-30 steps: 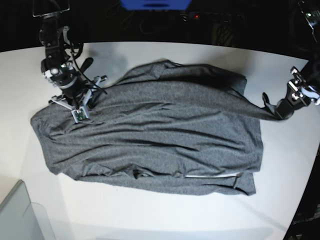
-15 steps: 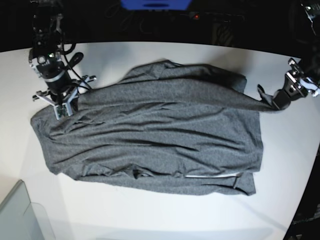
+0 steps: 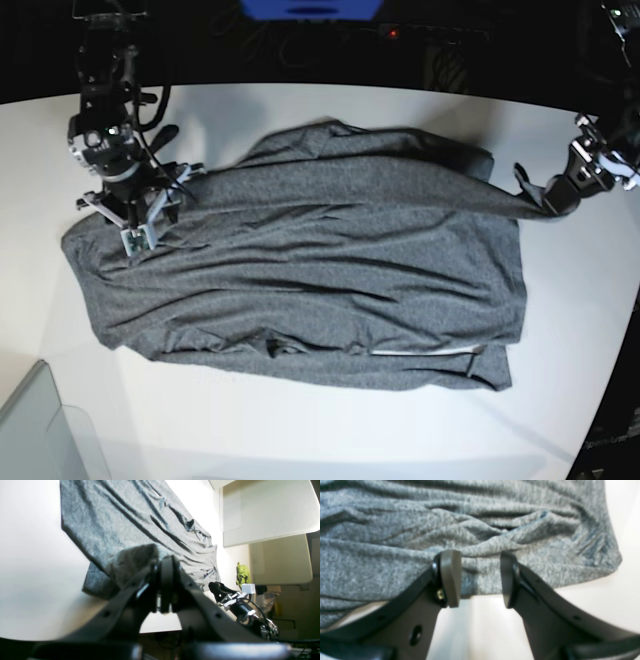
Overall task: Layout the t-shirt on the table in an organized manner, then fold the t-shirt properly
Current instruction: 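Release and regrasp the shirt edge with the right gripper, then pull the shirt edges apart with both grippers to straighten the body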
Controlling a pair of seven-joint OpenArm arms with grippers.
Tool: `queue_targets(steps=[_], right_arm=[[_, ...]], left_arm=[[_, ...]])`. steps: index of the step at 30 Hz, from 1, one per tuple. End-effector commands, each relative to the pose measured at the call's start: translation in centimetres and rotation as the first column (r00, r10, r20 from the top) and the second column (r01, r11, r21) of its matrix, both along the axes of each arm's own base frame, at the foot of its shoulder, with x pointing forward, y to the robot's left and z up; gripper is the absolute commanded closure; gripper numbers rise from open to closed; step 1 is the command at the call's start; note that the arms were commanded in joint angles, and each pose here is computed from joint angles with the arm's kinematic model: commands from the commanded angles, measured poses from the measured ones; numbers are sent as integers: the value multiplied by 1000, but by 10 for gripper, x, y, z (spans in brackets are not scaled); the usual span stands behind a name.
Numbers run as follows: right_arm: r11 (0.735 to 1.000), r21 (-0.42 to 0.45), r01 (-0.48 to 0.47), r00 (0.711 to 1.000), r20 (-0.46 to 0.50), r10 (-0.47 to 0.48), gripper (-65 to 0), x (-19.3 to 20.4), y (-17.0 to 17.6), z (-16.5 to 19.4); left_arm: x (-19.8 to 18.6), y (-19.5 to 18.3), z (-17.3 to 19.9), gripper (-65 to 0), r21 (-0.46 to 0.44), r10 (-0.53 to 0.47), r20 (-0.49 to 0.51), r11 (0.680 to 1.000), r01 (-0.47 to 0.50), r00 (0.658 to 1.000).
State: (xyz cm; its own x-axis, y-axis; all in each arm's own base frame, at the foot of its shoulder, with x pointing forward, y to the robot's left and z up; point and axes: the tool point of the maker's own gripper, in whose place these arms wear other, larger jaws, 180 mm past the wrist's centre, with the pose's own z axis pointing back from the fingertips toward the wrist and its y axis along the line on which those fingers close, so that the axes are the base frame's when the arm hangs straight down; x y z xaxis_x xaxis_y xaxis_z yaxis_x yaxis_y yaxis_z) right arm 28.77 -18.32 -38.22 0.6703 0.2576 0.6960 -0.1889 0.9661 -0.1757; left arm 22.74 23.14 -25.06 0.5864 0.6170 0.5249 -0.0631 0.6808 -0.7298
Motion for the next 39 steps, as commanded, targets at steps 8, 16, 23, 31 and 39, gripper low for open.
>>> queue_targets(steps=[8,16,23,31,39], right_arm=[[1000,10,26,998,-57,-25,-261,6,-5,-16],[1000,13,27,997,-72,-26,-244,4,-4,-21],[999,21,44,989,-139,-41,-48,5,-9,-45],[999,17,48,991,-126,-45,0,5,-11,-41],[1000,-2,15,999,33,-15,0,12,-3,15]], left_arm=[[3,-5,15,-1,-57,-10,35,998,12,999],[3,-5,15,-1,-57,-10,35,998,12,999],[3,-5,15,-1,-57,-9,35,998,11,999],[3,-5,15,-1,-57,-9,35,998,11,999],[3,-5,15,-1,-57,-10,35,998,12,999]])
